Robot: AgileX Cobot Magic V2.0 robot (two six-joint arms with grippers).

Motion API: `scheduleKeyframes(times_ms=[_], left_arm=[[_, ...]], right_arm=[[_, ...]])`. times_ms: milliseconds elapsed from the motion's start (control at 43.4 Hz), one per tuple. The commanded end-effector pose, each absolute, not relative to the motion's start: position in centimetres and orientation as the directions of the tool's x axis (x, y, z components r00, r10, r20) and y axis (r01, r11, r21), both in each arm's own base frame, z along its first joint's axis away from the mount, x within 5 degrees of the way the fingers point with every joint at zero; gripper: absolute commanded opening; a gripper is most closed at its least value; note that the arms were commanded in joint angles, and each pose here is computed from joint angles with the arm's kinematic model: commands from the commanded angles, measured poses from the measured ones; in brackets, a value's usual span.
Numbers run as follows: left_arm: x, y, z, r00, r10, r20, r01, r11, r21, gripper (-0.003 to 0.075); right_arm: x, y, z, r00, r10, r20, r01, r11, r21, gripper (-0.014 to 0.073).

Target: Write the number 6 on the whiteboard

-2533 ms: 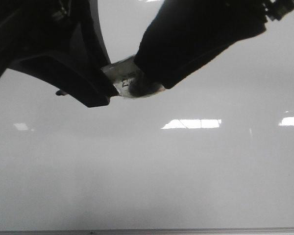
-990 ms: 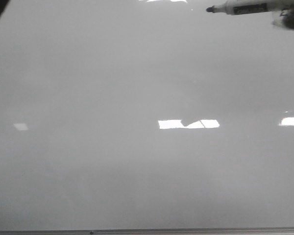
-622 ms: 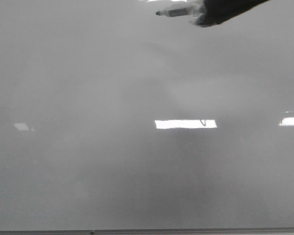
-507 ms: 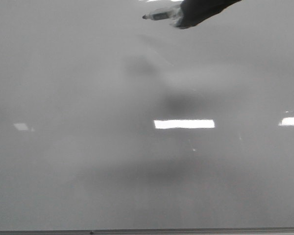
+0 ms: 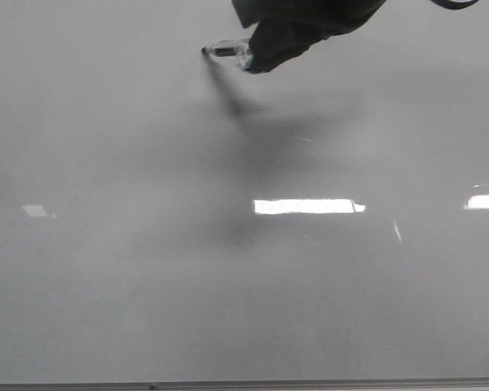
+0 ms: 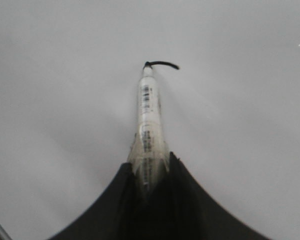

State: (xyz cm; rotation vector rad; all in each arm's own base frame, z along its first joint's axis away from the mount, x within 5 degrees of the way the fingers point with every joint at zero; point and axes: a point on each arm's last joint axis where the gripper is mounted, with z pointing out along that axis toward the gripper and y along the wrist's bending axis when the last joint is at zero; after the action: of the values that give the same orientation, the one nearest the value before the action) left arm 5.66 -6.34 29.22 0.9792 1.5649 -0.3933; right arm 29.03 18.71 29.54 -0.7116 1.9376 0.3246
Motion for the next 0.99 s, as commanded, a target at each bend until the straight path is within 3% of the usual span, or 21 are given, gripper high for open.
scheduleKeyframes(times_ms=[0,230,599,829,967], left_arm=[[5.8,-6.4,30.9,0.088,0.28,-0.956,0.736,0.628,0.252,-0.002],[5.8,-6.4,30.9,0.088,0.28,-0.956,0.736,0.628,0.252,-0.002],[5.8,-6.4,30.9,0.088,0.28,-0.956,0.736,0.628,0.252,-0.002],[5.8,-6.4,30.9,0.088,0.28,-0.956,0.736,0.628,0.252,-0.002],[5.8,-6.4,30.9,0.089,0.279,-0.956,0.736,0.628,0.252,-0.002]], right_arm=[[28.9,19.8,30.6,-0.275,-0.327,-0.904,-0.624,0.776,-0.091,-0.0069],[28.3,21.3,27.3,-0.375,-0.433,-0.82,-0.694,0.717,-0.061,-0.0059],[28.3,17.4,29.7,-0.331,-0.353,-0.875,-0.603,0.793,-0.092,-0.006],[28.9,22.0,28.7,-0.315,-0.432,-0.845,-0.702,0.705,-0.099,-0.006],[26.9,23.0,29.1,-0.295,-0.467,-0.834,-0.752,0.651,-0.099,-0.006]])
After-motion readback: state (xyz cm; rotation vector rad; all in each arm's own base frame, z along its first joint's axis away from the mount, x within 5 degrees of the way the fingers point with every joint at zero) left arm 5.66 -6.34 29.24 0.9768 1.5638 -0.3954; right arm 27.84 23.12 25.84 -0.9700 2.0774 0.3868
